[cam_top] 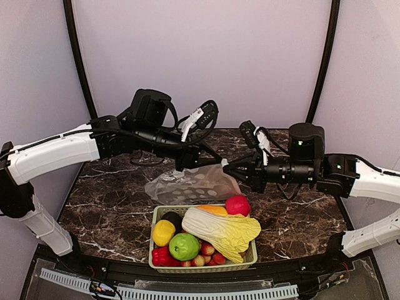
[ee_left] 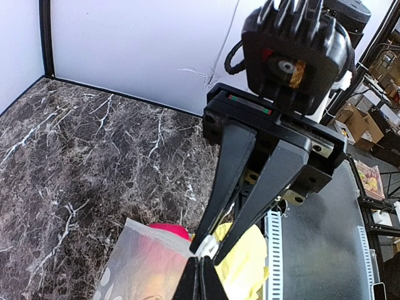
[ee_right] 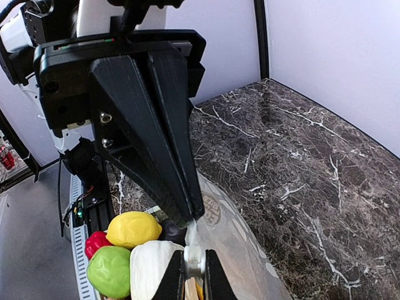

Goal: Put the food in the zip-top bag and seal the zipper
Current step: Unzip the zipper from the zipper food storage bag, then hold the zipper food storage bag at the center of the board.

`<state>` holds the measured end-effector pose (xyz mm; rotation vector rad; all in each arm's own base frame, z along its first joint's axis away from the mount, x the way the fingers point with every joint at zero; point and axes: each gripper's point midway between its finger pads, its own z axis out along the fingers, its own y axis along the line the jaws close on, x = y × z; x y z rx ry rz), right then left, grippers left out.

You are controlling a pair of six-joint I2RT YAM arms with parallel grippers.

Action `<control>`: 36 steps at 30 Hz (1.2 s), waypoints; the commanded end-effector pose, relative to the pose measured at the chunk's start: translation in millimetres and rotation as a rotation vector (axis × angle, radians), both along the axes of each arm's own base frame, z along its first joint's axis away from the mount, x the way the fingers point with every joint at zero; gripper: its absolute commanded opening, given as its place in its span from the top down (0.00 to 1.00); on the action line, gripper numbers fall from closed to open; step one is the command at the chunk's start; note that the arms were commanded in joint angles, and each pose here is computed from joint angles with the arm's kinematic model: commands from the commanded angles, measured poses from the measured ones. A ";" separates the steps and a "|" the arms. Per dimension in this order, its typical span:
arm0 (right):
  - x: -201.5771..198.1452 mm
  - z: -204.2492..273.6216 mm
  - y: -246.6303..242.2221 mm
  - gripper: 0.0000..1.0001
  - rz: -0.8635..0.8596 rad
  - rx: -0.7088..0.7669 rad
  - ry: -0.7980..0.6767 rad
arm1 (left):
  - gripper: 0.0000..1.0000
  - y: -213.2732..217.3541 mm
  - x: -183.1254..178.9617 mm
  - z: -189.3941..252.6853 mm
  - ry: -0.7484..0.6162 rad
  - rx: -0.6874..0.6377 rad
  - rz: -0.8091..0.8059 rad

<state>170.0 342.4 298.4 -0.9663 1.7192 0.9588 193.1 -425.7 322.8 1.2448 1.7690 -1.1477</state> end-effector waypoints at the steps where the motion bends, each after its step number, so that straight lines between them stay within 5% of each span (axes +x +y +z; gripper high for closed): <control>1: -3.3 -34.3 -7.1 1.00 -0.003 -0.091 0.074 | 0.99 13.5 -0.3 38.0 -0.070 -0.090 0.031; 12: -4.0 -25.5 -4.6 1.00 0.008 -0.070 0.065 | 0.99 17.3 -5.0 30.8 -0.046 -0.074 0.023; 17: -5.2 -13.5 -2.5 1.00 0.021 -0.037 0.049 | 0.59 15.6 -11.4 15.2 -0.004 -0.038 -0.016; 23: -6.2 -10.9 -0.3 1.00 0.033 -0.030 0.047 | 0.36 12.1 -13.7 0.2 0.022 -0.003 -0.044; 27: -7.1 -11.3 0.9 1.00 0.040 -0.029 0.052 | 0.37 7.9 -11.3 -6.4 0.031 0.006 -0.048; 36: -6.6 -12.5 2.2 1.00 0.043 -0.034 0.051 | 0.56 -3.5 -7.5 -10.3 0.046 -0.002 -0.068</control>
